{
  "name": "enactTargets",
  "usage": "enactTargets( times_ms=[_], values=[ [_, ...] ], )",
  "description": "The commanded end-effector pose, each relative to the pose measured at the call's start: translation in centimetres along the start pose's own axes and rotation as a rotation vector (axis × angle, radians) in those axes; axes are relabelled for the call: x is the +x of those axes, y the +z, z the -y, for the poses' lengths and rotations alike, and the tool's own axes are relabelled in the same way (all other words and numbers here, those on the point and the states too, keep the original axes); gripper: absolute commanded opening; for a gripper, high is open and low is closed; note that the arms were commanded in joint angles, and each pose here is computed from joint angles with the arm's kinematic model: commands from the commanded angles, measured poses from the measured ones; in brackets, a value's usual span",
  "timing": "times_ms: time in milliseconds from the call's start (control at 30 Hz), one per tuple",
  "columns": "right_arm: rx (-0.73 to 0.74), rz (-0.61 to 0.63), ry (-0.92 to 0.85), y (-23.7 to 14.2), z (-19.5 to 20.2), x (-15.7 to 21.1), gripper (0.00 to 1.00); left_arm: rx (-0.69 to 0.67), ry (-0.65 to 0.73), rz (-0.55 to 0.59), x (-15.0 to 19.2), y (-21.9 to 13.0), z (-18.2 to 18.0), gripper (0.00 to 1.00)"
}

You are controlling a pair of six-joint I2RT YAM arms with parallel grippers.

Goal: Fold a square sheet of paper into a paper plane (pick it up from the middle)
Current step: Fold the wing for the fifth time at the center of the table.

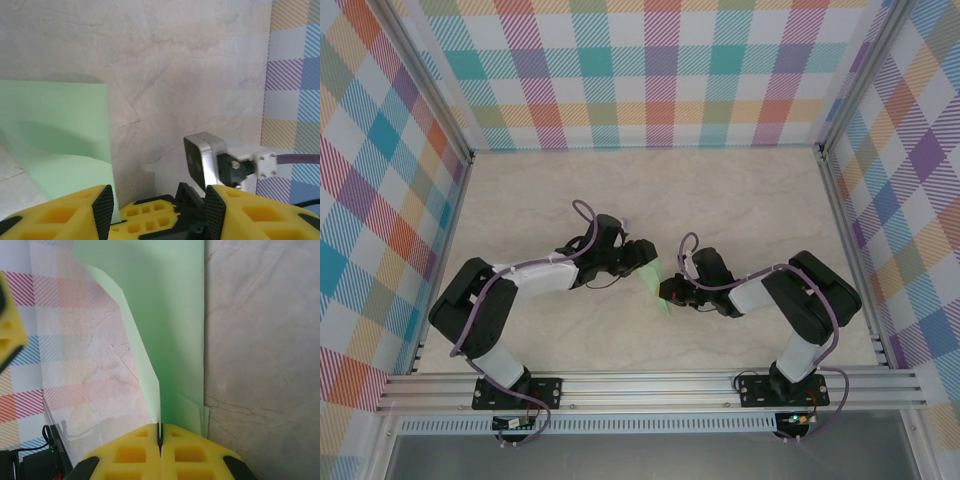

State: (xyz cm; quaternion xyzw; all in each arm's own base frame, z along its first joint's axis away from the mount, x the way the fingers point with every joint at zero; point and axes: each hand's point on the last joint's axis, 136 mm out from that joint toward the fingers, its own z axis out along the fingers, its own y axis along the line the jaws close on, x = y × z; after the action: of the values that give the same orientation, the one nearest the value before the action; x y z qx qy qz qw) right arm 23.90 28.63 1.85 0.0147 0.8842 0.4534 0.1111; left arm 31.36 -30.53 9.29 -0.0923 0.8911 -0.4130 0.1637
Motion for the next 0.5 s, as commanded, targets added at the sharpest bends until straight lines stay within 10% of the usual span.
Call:
enactTargets(
  times_ms=[0,467],
  values=[
    [0.149,-0.058,0.136,-0.2,4.9,2.9,0.01,0.033,-0.015,-0.025,0.6,1.1,-0.1,0.54],
    [0.168,-0.071,0.161,-0.2,5.4,3.3,0.02,0.001,-0.053,-0.088,1.2,4.9,-2.1,0.53]
  ],
)
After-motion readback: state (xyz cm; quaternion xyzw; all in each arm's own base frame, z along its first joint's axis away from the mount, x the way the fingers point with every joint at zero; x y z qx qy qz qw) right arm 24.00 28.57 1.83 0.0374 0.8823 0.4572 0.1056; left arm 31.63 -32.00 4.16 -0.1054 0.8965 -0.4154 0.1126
